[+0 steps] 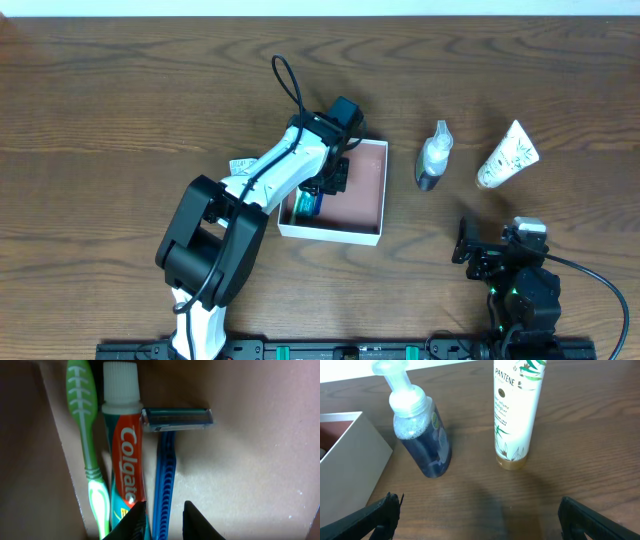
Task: Pack container
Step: 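Place the razor into the box and open the left gripper, then grasp the green Dettol soap bar with the left gripper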
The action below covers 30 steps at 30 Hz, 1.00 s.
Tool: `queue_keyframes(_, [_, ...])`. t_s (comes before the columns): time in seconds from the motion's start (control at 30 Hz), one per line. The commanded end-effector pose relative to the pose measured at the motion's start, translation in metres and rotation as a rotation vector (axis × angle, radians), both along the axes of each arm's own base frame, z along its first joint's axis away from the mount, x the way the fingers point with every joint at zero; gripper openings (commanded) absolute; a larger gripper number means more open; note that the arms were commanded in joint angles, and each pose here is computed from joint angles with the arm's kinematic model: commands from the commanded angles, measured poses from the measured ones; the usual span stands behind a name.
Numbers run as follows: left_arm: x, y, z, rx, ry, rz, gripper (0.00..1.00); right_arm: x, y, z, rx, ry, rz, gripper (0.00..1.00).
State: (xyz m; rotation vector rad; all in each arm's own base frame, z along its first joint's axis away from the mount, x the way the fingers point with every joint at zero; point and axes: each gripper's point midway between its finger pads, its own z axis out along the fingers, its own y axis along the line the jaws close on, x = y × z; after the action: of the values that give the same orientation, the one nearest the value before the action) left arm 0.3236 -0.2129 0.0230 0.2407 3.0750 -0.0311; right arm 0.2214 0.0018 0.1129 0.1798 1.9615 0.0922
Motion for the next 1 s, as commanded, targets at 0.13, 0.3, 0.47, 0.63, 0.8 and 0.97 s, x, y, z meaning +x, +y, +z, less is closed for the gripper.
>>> queue_keyframes(0.13, [-0.001, -0.007, 0.081, -0.083, -0.078, -0.012, 0.26, 0.0, -0.002, 0.0, 0.007, -0.004, -0.012, 0.99])
queue_keyframes(0.3, [0.011, 0.004, 0.169, -0.143, -0.322, -0.046, 0.38, 0.0, -0.002, 0.0, 0.007, -0.004, -0.013, 0.99])
queue_keyframes(0.47, [0.026, 0.072, 0.203, -0.006, -0.456, 0.094, 0.59, 0.0, -0.002, 0.0, 0.007, -0.004, -0.012, 0.99])
queue_keyframes(0.63, [0.036, 0.146, 0.174, 0.065, -0.349, 0.226, 0.65, 0.0, -0.002, 0.0, 0.007, -0.004, -0.013, 0.99])
queue_keyframes(0.8, [0.04, 0.164, 0.122, -0.059, -0.156, 0.151, 0.71, 0.0, -0.002, 0.0, 0.007, -0.004, -0.012, 0.99])
queue_keyframes(0.97, [0.043, 0.181, 0.074, -0.049, -0.018, 0.19, 0.73, 0.0, -0.002, 0.0, 0.007, -0.004, -0.012, 0.99])
